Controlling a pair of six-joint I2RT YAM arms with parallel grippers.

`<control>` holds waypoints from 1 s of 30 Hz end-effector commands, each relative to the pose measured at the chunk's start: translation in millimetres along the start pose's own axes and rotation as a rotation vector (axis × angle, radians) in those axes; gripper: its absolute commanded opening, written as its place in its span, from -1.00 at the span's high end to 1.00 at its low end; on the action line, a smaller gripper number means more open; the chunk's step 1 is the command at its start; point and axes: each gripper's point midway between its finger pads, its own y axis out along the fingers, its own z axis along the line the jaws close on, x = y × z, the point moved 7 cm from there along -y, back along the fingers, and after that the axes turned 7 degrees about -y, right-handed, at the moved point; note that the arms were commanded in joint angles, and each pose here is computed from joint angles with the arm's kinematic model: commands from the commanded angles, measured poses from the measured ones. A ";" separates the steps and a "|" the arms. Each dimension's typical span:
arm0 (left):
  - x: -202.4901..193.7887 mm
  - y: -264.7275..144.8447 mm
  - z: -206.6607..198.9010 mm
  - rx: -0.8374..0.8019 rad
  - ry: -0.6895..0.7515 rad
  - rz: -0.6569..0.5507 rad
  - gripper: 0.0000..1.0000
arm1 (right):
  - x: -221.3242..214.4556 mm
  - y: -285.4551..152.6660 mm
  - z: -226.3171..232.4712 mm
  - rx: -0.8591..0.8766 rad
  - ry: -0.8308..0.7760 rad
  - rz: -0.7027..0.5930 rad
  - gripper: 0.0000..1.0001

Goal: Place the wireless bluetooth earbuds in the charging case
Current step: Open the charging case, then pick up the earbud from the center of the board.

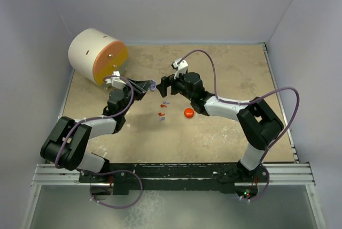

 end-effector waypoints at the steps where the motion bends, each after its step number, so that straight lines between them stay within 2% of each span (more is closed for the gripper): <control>1: 4.6 1.8 -36.1 -0.137 -0.018 0.000 1.00 | 19.1 7.6 3.8 0.016 0.010 -0.060 -1.00; 12: 2.0 1.6 -32.1 -0.150 -0.066 0.008 1.00 | 22.6 12.7 0.4 -0.016 0.006 -0.064 -1.00; 23: 23.8 12.2 -23.3 -0.050 -0.080 -0.085 1.00 | -2.1 -21.4 -6.9 -0.094 0.036 0.036 -1.00; 27: 29.9 10.4 -10.4 -0.030 -0.108 -0.103 1.00 | -15.4 -23.1 -11.1 -0.116 0.005 0.096 -0.88; 30: 33.6 6.9 -1.2 -0.022 -0.134 -0.108 1.00 | -28.5 -23.3 -8.0 -0.088 -0.002 0.154 -0.64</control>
